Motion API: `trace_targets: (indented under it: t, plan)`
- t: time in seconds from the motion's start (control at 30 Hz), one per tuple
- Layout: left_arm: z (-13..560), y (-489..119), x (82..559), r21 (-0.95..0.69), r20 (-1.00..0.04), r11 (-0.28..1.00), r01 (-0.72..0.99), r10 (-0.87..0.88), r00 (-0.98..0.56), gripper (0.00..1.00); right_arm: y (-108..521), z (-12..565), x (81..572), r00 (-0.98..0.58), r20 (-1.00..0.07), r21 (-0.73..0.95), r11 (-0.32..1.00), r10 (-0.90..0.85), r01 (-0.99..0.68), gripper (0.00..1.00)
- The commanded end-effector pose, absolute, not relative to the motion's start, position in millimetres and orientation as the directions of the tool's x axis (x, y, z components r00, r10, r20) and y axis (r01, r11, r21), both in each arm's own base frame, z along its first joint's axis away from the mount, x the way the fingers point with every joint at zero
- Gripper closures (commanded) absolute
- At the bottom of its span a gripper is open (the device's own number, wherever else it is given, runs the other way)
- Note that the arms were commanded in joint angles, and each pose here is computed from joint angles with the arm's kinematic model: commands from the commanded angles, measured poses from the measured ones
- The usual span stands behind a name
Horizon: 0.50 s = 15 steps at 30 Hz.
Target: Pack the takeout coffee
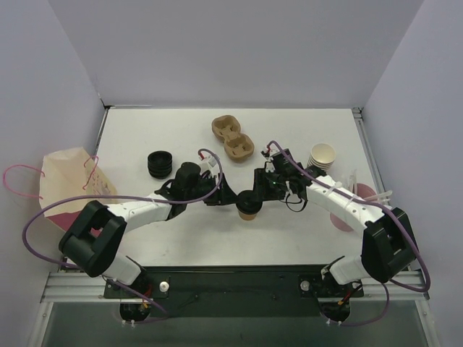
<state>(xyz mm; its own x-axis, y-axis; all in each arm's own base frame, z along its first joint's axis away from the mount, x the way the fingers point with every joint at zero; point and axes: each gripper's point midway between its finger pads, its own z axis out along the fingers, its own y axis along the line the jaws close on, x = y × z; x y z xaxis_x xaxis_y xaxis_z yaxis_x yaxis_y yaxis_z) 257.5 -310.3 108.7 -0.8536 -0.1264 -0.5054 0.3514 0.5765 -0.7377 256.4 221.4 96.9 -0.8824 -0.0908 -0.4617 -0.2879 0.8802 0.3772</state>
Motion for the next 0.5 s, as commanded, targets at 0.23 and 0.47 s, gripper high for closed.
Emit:
trace_targets:
  t: [0.23,0.47]
  plan:
    - [101,-319,258,-0.744,-0.526,0.547,0.383,-0.126,-0.841,0.44,205,73,238,-0.909,-0.403,0.333,0.907,-0.109,-0.257,0.59]
    - [90,-313,250,-0.745,-0.513,0.557,0.369,-0.123,-0.850,0.44,202,72,237,-0.909,-0.404,0.329,0.910,-0.104,-0.251,0.59]
